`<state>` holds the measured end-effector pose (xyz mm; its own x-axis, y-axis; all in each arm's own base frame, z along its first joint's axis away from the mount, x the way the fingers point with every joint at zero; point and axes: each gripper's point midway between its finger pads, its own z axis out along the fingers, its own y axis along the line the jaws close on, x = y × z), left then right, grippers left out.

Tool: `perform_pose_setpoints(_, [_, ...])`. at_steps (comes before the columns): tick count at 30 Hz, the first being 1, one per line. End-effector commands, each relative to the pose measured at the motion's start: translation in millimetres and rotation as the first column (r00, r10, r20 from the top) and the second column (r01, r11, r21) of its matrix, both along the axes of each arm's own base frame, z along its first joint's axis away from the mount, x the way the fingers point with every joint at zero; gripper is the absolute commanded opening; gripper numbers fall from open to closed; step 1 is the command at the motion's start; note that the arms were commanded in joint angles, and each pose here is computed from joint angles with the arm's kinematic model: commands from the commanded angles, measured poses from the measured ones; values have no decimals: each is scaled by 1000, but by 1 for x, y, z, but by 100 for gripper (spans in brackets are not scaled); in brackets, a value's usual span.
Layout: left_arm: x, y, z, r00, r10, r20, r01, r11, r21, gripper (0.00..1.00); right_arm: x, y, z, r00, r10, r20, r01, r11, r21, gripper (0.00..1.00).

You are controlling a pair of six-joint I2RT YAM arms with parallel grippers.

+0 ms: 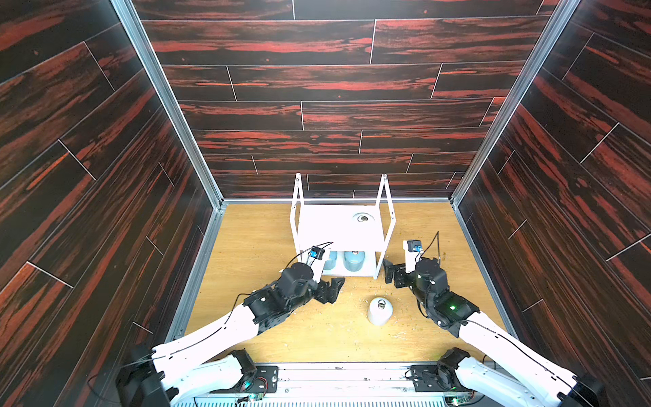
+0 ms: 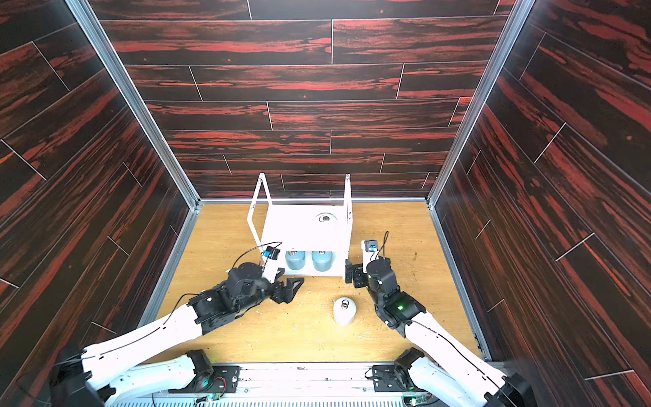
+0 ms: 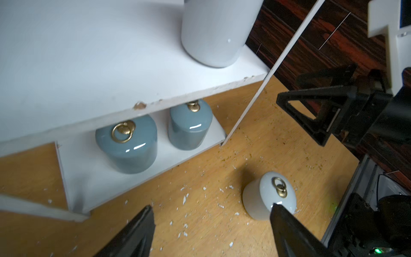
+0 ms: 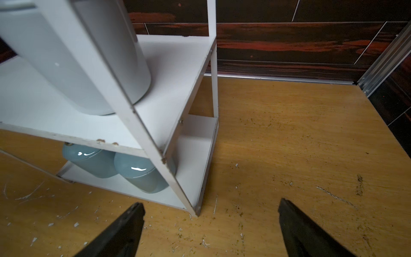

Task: Remove the tea canisters from the shelf
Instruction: Pick up the tea canister from the shelf.

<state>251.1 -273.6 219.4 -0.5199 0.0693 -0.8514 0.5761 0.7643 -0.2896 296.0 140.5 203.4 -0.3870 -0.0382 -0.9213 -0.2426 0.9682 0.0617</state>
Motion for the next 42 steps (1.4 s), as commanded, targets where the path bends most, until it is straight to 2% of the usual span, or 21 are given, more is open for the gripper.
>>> perform_pose_setpoints(1, [14,-19,28,994,-27,101,30,999,-21,87,-1,-6,15,1000,8,14,-8,1000,27,98])
perform_pose_setpoints(9, [32,-46,43,983,-82,167,82,997,8,90,1,-21,17,1000,-20,3,20,999,32,98])
perform_pose_setpoints(16, [57,-58,41,970,-60,237,50,998,47,94,1,-24,17,1000,-22,1,22,999,41,98])
perform_pose_setpoints(23, [87,-58,48,954,21,300,-18,1000,-15,96,0,-25,14,1000,-14,-12,14,999,42,98])
perform_pose_setpoints(29, [108,-66,56,944,34,328,-25,999,-31,98,2,-25,13,1000,-13,-16,13,999,42,98])
perform_pose_setpoints(42, [135,-84,59,936,4,353,7,999,-31,99,7,-28,6,999,-13,-39,14,999,35,98])
